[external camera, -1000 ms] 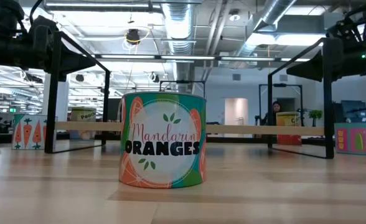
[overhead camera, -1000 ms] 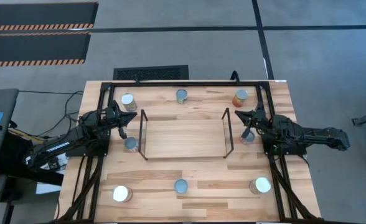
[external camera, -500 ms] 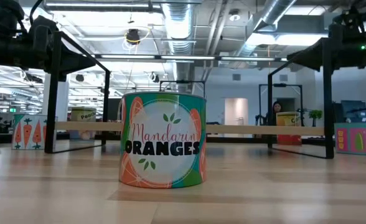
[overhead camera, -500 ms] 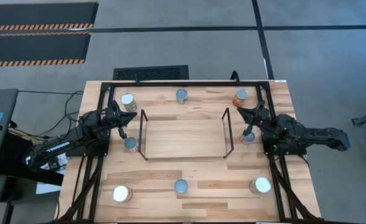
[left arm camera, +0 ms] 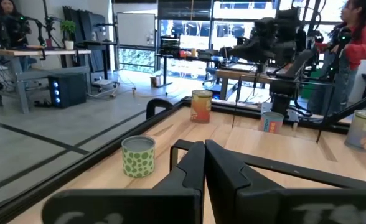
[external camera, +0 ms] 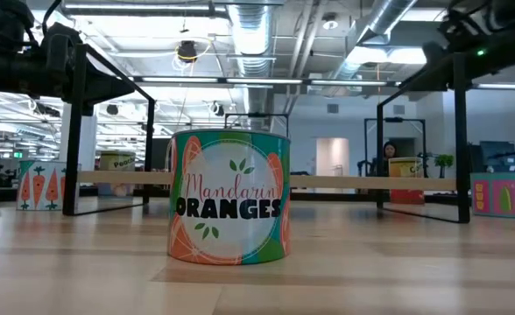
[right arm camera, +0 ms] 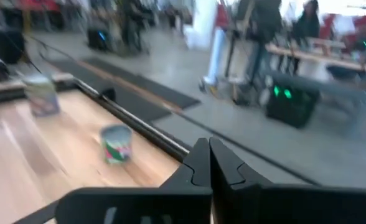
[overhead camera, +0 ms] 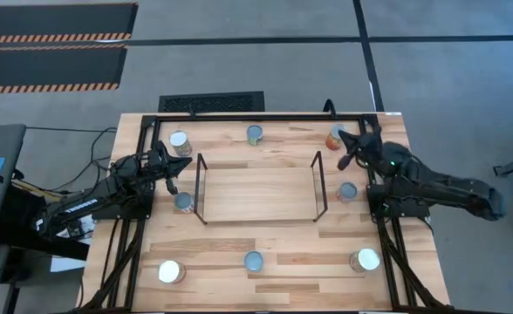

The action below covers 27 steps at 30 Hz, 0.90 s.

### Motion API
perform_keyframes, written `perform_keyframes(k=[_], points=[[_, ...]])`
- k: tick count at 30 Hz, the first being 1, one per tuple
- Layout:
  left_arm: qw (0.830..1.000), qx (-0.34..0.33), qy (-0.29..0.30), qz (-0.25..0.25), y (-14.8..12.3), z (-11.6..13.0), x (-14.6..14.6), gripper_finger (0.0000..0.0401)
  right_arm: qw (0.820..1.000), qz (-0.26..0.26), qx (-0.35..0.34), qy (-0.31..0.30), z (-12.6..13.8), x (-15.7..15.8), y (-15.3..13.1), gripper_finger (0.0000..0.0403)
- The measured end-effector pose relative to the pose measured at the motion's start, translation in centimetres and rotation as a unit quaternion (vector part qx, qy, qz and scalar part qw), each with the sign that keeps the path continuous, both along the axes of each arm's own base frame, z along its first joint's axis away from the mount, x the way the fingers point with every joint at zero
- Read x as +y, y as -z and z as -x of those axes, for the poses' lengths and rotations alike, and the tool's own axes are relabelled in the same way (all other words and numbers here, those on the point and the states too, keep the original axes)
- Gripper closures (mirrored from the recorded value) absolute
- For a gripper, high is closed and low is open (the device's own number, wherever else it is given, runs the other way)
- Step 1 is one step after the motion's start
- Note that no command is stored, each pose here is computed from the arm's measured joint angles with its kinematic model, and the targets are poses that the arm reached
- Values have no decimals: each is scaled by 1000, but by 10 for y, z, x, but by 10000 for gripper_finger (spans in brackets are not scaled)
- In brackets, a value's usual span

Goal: Pick and place cans onto a shelf
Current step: Put the top large canned corn on the shelf

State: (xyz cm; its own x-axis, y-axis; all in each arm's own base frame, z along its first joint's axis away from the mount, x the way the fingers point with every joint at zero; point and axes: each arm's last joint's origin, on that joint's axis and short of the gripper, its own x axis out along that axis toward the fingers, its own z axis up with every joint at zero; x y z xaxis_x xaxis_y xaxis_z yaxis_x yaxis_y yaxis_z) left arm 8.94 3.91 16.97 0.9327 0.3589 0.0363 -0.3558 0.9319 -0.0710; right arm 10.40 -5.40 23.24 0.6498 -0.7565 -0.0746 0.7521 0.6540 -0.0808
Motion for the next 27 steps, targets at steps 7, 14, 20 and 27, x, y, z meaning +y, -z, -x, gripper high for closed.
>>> perform_keyframes(k=[7,14,20,27], points=[[1000,-7,0,-10,-2,0,0,401,992,-87,63,59,-11,-22,-14,399],[1000,1,-1,-26,-2,0,0,401,969,-184,140,87,-20,-52,-19,399],[1000,8,-1,-24,0,0,0,401,944,-268,177,75,-21,-88,-14,397],[999,11,-2,-32,0,0,0,401,906,-373,159,120,-17,-125,-7,352]])
